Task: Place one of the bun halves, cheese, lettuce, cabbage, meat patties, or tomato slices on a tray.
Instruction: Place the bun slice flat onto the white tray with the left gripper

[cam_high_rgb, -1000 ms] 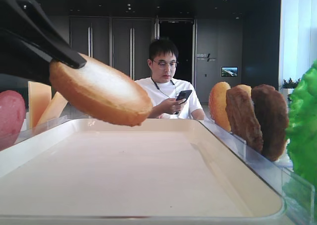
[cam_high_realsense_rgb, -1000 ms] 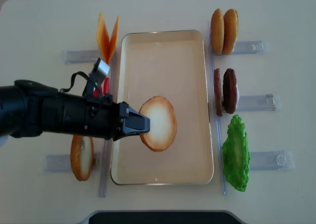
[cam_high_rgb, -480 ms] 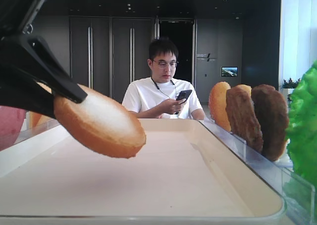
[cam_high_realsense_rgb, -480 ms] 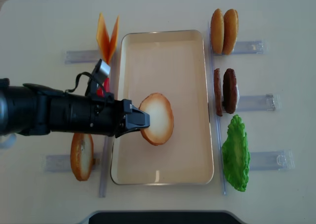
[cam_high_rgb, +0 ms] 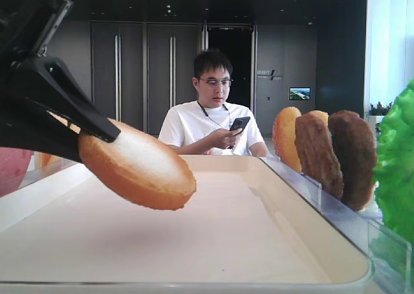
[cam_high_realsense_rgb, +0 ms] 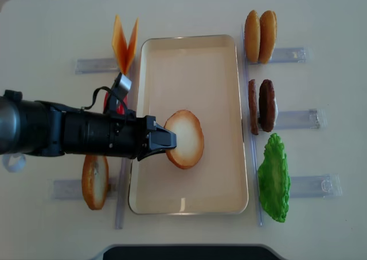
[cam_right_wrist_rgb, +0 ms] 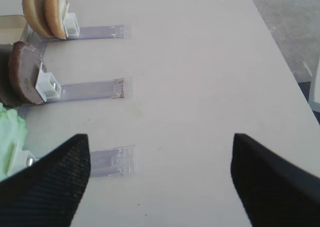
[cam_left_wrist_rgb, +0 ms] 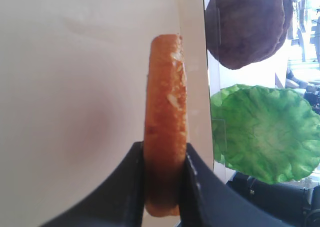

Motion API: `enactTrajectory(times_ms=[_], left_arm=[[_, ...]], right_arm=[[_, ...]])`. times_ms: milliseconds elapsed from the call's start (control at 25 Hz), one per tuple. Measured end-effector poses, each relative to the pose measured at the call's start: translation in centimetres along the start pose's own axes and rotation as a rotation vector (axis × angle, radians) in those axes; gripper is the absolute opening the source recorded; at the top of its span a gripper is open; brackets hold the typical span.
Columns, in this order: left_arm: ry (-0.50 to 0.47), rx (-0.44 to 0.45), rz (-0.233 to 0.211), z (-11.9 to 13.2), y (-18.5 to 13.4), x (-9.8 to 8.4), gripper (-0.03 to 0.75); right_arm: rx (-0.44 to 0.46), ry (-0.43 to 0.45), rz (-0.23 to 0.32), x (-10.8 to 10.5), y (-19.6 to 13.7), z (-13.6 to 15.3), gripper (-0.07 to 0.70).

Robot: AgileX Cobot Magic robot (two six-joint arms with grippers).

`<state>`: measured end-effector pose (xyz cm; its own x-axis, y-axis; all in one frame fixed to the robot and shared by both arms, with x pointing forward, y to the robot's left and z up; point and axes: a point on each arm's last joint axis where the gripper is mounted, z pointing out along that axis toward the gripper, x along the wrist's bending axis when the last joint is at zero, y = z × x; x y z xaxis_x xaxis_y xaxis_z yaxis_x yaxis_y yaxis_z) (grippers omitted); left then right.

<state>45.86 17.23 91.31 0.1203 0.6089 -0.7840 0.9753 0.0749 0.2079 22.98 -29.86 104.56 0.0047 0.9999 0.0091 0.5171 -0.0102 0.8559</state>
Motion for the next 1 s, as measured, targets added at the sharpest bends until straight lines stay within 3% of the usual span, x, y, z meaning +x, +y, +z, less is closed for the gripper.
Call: enactTrajectory(times_ms=[160,360,1000], left_arm=[[-0.004,-0.001,0.001,0.1,0.0,-0.2,0.140],[-0.015,0.044,0.046,1.7,-0.2,-1.4,0.140],[0.055,0.016,0.002,2.3,0.1,-0.5,0.139]], right_arm=[[0.000,0.000,0.000,0.0,0.0,0.0,0.577],[0.000,0.000,0.000,0.0,0.0,0.0,0.577],[0.000,0.000,0.000,0.0,0.0,0.0,0.577]])
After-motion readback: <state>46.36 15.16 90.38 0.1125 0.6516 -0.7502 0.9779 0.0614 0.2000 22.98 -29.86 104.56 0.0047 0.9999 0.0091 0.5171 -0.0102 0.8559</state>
